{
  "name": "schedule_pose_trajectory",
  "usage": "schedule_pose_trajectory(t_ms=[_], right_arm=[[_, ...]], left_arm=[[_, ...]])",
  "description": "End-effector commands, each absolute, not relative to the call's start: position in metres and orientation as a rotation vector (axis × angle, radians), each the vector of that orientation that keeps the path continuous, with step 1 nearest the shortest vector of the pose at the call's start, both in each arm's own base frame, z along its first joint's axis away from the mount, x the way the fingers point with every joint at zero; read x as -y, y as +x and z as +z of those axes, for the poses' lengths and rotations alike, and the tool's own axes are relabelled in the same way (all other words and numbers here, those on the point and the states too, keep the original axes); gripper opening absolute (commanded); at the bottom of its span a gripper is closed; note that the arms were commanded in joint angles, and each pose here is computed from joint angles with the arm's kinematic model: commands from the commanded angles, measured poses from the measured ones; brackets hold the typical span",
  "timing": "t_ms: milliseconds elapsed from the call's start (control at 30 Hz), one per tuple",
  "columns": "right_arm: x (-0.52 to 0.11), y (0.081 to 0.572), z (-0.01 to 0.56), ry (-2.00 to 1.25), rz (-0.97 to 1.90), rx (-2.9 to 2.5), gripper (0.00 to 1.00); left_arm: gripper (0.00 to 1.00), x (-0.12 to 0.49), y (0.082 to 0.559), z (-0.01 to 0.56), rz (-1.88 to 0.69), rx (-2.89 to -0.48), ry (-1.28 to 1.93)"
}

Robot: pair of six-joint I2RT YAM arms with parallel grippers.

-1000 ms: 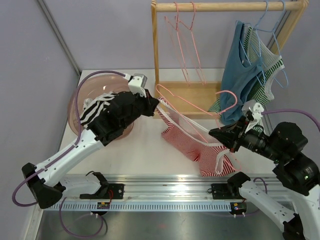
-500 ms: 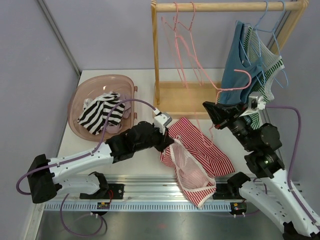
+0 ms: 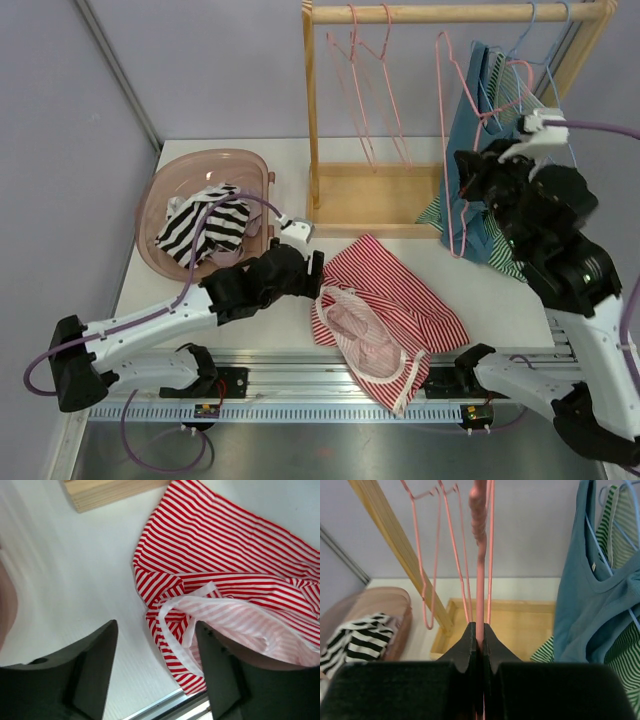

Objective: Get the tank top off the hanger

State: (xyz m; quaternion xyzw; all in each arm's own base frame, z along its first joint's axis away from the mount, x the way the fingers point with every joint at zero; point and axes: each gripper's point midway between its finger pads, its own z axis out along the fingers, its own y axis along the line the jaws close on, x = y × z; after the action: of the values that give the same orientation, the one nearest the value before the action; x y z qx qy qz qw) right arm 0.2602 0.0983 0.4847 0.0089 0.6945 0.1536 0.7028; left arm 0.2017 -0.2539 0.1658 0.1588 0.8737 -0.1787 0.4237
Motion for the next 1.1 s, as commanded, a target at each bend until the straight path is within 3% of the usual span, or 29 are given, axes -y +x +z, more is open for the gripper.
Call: schedule_pose_trajectory(t_ms=[0, 33, 100, 400, 633, 867, 1033, 1067], right_arm=[[-0.090, 0.283, 0.471, -0.025, 0.143, -1.653, 0.00], [-0.092, 0.288, 0.476, -0.024, 0.135, -1.645, 0.00], [-0.104, 0.307, 0.473, -0.055, 0.111, -1.678, 0.00], [-0.133, 0.387, 0.508, -0.140, 0.138, -1.671, 0.00], [-0.150, 0.458, 0.487, -0.190, 0.092, -1.722, 0.00], [-0.160, 0.489, 0.463, -0.208, 0.088, -1.759, 0.00], [-0.155, 0.479, 0.474, -0.181, 0.099, -1.738, 0.00], [-0.153, 0.477, 0.477, -0.176, 0.097, -1.732, 0.05]], left_arm=[[0.76, 0.241, 0.212, 0.218, -0.453, -2.091, 0.268], [0.87, 0.238, 0.210, 0.221, -0.452, -2.091, 0.270], [0.99, 0.231, 0.206, 0.230, -0.453, -2.090, 0.264], [0.99, 0.195, 0.181, 0.252, -0.495, -2.070, 0.272], [0.99, 0.172, 0.170, 0.262, -0.497, -2.047, 0.269], [0.99, 0.183, 0.169, 0.256, -0.542, -2.037, 0.298], [0.99, 0.201, 0.170, 0.251, -0.586, -2.031, 0.344], [0.99, 0.212, 0.168, 0.254, -0.641, -2.014, 0.364]])
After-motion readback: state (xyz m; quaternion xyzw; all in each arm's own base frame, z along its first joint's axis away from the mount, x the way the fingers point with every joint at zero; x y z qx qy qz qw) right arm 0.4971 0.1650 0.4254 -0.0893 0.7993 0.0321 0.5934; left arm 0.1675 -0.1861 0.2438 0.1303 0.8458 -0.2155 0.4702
